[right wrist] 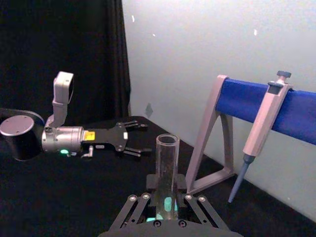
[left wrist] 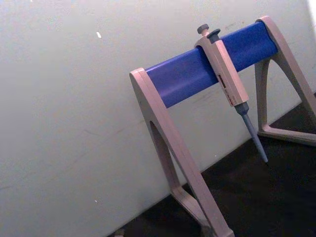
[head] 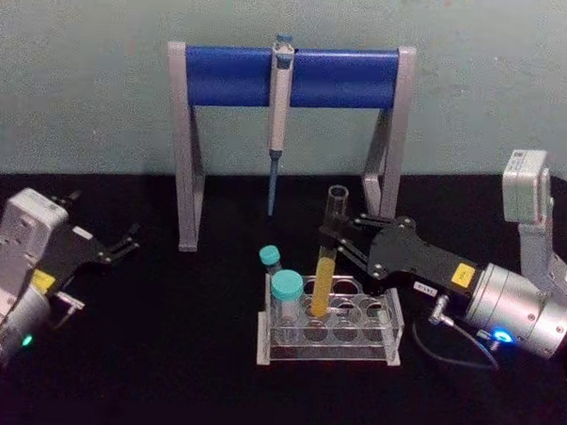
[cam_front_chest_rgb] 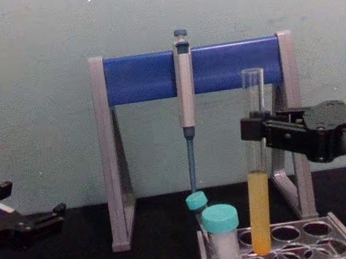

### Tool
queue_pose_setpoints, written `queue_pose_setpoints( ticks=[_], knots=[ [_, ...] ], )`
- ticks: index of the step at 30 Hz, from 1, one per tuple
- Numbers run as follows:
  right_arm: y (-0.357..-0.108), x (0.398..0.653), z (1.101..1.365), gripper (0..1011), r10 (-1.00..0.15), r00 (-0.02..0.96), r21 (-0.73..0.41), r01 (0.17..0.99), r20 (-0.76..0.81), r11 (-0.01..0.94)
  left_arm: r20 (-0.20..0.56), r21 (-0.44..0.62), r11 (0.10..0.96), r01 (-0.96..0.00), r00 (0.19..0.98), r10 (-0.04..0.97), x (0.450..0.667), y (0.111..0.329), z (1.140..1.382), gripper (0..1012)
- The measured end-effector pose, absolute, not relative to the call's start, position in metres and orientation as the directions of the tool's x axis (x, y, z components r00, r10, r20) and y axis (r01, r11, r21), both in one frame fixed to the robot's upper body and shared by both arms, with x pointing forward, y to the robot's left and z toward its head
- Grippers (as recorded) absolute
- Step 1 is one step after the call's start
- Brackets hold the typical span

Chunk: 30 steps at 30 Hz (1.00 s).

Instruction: Pick up the test tube from the test tube rack, shake it, then place it back into the test tube rack.

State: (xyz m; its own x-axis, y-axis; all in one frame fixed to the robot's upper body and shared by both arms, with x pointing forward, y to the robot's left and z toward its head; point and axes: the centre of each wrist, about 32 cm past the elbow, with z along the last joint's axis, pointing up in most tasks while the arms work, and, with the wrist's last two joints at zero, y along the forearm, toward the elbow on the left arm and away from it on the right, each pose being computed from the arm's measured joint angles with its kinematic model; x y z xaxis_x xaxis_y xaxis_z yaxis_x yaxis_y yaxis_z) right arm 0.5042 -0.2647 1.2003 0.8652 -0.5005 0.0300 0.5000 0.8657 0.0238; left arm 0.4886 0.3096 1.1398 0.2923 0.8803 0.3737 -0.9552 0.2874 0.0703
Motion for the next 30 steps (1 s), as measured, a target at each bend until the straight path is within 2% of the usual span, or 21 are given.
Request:
queue_pose_setpoints(
  ticks=[30],
  knots=[
    [-0.261, 0.508, 1.184, 229, -0.522, 0.853, -0.022, 0.522, 0.003, 0.853, 0.374, 0.070, 0.287, -0.955, 0.292, 0.880, 0.489, 0.310, 1.140, 1001]
  ],
)
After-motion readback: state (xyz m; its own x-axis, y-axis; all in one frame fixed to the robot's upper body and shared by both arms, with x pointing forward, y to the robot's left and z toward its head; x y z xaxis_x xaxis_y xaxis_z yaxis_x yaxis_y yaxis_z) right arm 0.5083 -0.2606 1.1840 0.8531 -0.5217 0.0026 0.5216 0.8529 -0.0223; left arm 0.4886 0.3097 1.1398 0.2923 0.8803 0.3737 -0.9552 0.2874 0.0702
